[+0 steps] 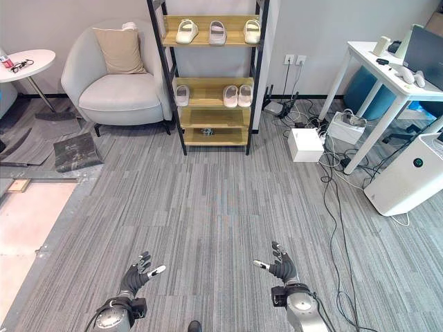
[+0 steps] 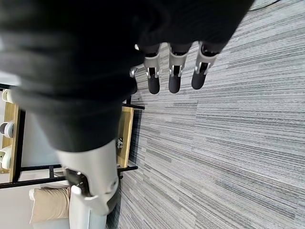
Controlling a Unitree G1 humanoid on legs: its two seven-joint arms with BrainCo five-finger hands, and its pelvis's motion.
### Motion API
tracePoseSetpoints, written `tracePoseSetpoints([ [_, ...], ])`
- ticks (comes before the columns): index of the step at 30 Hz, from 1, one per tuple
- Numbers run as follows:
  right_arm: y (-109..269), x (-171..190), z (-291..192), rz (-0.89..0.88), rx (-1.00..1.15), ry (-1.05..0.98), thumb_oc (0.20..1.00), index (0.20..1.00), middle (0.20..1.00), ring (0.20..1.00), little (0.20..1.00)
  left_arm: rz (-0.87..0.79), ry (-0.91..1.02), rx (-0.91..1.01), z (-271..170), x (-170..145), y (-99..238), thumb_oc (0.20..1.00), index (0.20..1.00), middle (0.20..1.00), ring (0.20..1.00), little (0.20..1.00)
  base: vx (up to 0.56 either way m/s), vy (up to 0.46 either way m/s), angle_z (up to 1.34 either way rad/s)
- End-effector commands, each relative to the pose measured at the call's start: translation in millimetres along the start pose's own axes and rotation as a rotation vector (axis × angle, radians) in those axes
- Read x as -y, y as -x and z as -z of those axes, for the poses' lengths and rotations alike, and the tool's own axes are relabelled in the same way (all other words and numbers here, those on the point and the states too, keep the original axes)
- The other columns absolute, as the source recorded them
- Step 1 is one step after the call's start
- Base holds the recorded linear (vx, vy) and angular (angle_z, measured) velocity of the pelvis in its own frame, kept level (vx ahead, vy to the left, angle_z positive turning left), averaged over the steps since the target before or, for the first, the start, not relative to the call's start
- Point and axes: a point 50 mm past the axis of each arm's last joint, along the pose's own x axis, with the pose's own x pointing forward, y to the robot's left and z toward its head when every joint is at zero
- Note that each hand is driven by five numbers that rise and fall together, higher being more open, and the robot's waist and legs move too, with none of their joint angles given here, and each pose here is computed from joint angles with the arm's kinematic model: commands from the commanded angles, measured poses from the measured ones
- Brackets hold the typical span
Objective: Arrange the slippers neatly on the shoe rack.
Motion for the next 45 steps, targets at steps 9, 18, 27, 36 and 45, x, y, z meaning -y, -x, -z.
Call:
tracePoseSetpoints([
  [9, -1, 0, -9, -0.015, 0.052, 0.016, 1.000, 1.000, 1.000, 1.000, 1.000, 0.043, -0.012, 0.045, -10, 9, -5, 1.000, 1.000, 1.000, 1.000, 1.000, 0.00, -0.002, -0.02],
  [18, 3, -3, 1, -0.023, 0.017, 0.000, 1.000, 1.000, 1.000, 1.000, 1.000, 0.044, -0.043, 0.028, -2, 6, 3, 1.000, 1.000, 1.000, 1.000, 1.000, 0.00, -0.002, -0.04],
  [27, 5, -6, 2, -0.037, 0.013, -0.009, 1.000, 1.000, 1.000, 1.000, 1.000, 0.044, 0.032, 0.032, -3, 4, 5, 1.000, 1.000, 1.000, 1.000, 1.000, 0.00, 0.000, 0.00],
  [36, 5, -9, 1, -0.050, 0.015, 0.005, 1.000, 1.000, 1.000, 1.000, 1.000, 0.018, 0.057, 0.025, -1, 1, 5, 1.000, 1.000, 1.000, 1.000, 1.000, 0.00, 0.000, 0.00],
  [45, 3, -13, -4, -0.070, 0.035, 0.008, 1.000, 1.000, 1.000, 1.000, 1.000, 0.019, 0.036, 0.028, -4, 0, 3, 1.000, 1.000, 1.000, 1.000, 1.000, 0.00, 0.002, 0.01],
])
